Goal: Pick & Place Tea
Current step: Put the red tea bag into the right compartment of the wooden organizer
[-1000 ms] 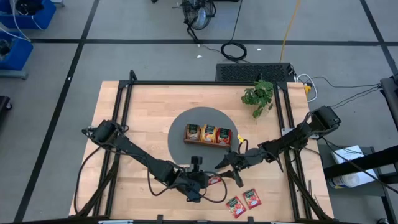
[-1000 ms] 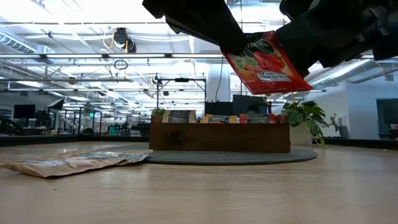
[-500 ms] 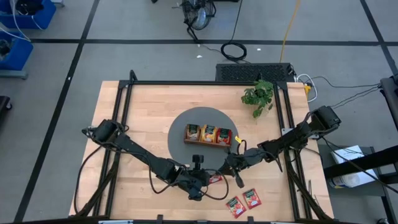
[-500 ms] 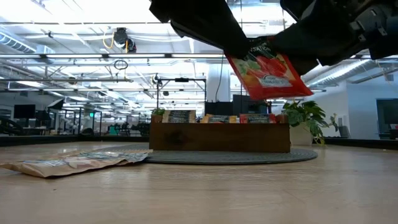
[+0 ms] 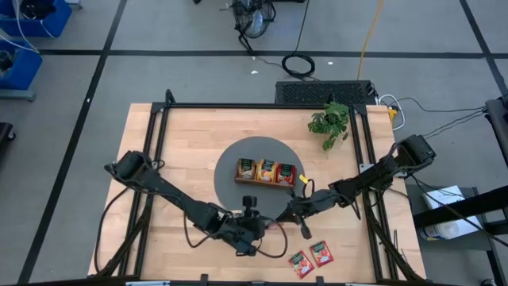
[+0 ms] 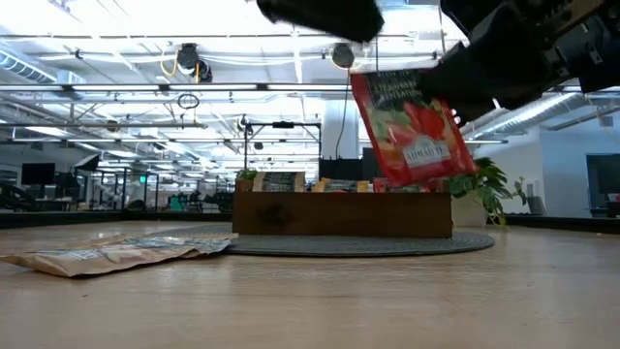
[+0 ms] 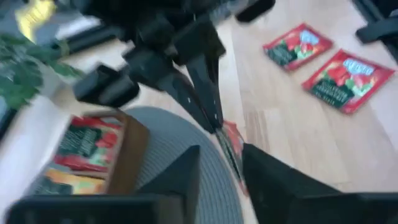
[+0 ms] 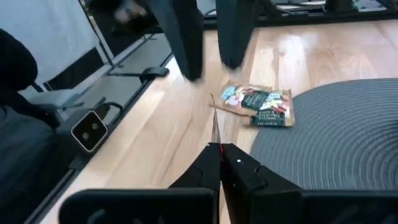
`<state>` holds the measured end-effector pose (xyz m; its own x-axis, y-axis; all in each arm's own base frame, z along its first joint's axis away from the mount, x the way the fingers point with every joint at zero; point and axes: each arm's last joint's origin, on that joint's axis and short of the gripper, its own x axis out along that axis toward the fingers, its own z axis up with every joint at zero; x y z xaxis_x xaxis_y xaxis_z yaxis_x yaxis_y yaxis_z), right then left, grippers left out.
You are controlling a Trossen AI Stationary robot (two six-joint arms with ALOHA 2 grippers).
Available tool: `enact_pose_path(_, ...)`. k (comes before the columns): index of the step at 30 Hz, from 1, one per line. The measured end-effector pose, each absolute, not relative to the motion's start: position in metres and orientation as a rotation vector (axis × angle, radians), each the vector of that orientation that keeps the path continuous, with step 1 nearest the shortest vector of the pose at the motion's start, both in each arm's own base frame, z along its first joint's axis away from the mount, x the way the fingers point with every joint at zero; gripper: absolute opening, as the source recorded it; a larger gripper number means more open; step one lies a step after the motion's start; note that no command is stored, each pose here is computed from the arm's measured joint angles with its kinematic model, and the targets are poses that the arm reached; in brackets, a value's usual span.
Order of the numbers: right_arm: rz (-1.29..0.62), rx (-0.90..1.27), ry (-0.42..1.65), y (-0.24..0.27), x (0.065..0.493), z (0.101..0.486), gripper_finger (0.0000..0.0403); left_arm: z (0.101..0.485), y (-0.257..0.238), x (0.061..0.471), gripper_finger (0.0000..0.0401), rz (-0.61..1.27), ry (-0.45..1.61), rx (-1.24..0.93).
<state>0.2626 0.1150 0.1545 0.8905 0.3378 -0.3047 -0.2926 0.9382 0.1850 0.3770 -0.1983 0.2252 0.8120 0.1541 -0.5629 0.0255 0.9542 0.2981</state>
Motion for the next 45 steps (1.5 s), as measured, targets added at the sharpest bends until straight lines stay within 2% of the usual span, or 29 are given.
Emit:
enact_pose_path(6, 0.249, 0.087, 0.341, 0.112, 0.262, 0.155, 0.0, 0.25, -0.203, 0.358, 0.0204, 0.071, 0.605, 0.283)
enact_pose_path(10, 0.154, 0.007, 0.294, 0.101, 0.25, 0.168, 0.0, 0.242, -0.216, 0.342, 0.022, 0.089, 0.647, 0.271)
enact_pose_path(14, 0.078, 0.022, 0.208, 0.077, 0.22, 0.181, 0.0, 0.232, -0.228, 0.328, 0.0196, 0.182, 0.593, 0.337)
enact_pose_path(19, -0.062, 0.04, 0.179, 0.048, 0.19, 0.168, 0.0, 0.236, -0.238, 0.323, 0.013, 0.192, 0.537, 0.446)
enact_pose_path(25, -0.166, 0.08, 0.12, 0.029, 0.185, 0.159, 0.0, 0.228, -0.232, 0.329, 0.0046, 0.177, 0.509, 0.463)
enact_pose_path(29, -0.218, 0.054, 0.125, 0.023, 0.189, 0.155, 0.0, 0.214, -0.224, 0.331, 0.0008, 0.178, 0.503, 0.46)
enact_pose_path(38, -0.251, 0.048, 0.169, 0.019, 0.2, 0.135, 0.0, 0.202, -0.217, 0.331, 0.0035, 0.15, 0.522, 0.435)
enact_pose_path(45, -0.257, 0.079, 0.207, 0.019, 0.203, 0.123, 0.0, 0.202, -0.226, 0.325, 0.0028, 0.118, 0.524, 0.455)
